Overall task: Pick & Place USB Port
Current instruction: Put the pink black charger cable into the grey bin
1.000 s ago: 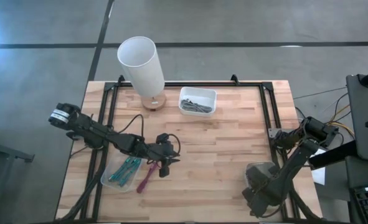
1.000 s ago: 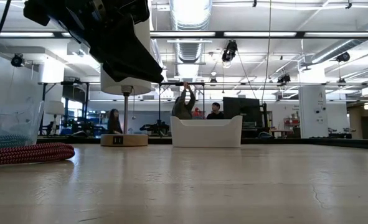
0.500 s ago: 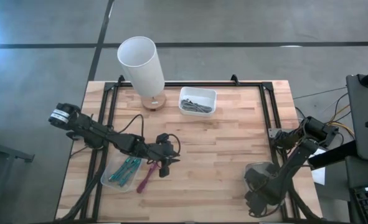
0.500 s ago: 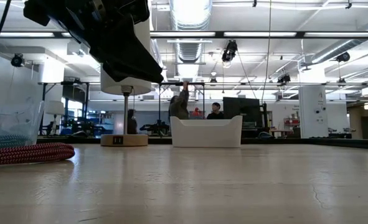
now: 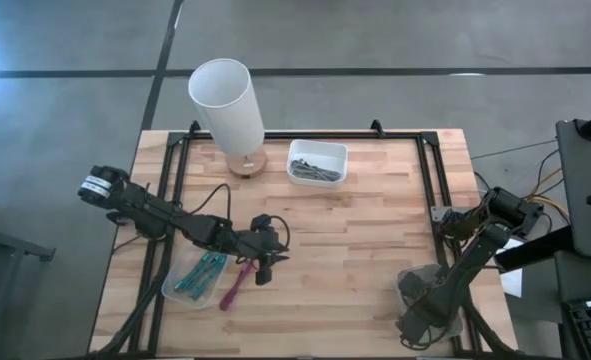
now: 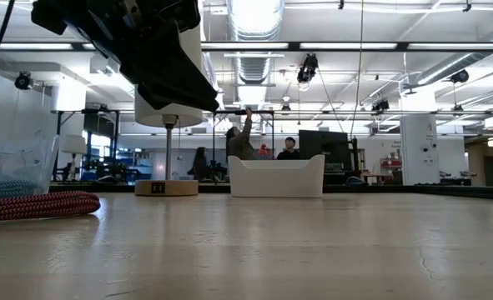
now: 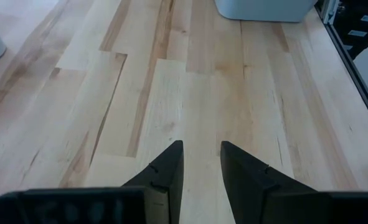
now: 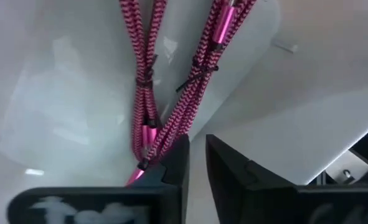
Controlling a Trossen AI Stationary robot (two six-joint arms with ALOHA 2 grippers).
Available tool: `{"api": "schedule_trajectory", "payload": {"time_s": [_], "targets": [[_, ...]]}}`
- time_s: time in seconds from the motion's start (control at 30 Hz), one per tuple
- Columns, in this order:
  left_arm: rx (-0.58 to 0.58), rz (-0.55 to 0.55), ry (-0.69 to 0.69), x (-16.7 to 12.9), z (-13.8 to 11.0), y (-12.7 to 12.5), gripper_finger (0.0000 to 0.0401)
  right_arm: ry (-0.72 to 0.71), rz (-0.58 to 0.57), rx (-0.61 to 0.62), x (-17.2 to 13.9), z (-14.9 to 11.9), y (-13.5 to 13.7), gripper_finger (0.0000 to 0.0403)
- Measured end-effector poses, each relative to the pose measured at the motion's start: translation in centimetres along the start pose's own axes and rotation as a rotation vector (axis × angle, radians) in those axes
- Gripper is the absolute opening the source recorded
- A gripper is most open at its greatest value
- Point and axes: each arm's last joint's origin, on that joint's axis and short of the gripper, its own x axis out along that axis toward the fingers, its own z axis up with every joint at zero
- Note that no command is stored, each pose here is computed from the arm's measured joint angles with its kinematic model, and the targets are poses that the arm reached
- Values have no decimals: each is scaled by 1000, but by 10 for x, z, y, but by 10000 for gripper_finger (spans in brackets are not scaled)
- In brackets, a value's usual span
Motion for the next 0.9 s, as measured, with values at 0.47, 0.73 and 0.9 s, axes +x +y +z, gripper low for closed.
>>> {"api": "schedule_trajectory", "payload": {"time_s": [0.47,0.73,0.9], "targets": [[-29,-9,4,0,0,0,103,-16,141,16,-39,-4,15,110],[-55,-81,47,-3,4,-8,103,-567,390,-36,-95,-3,27,111],[-91,-49,269,-14,-7,-14,103,-830,465,-120,-110,9,37,112]]}}
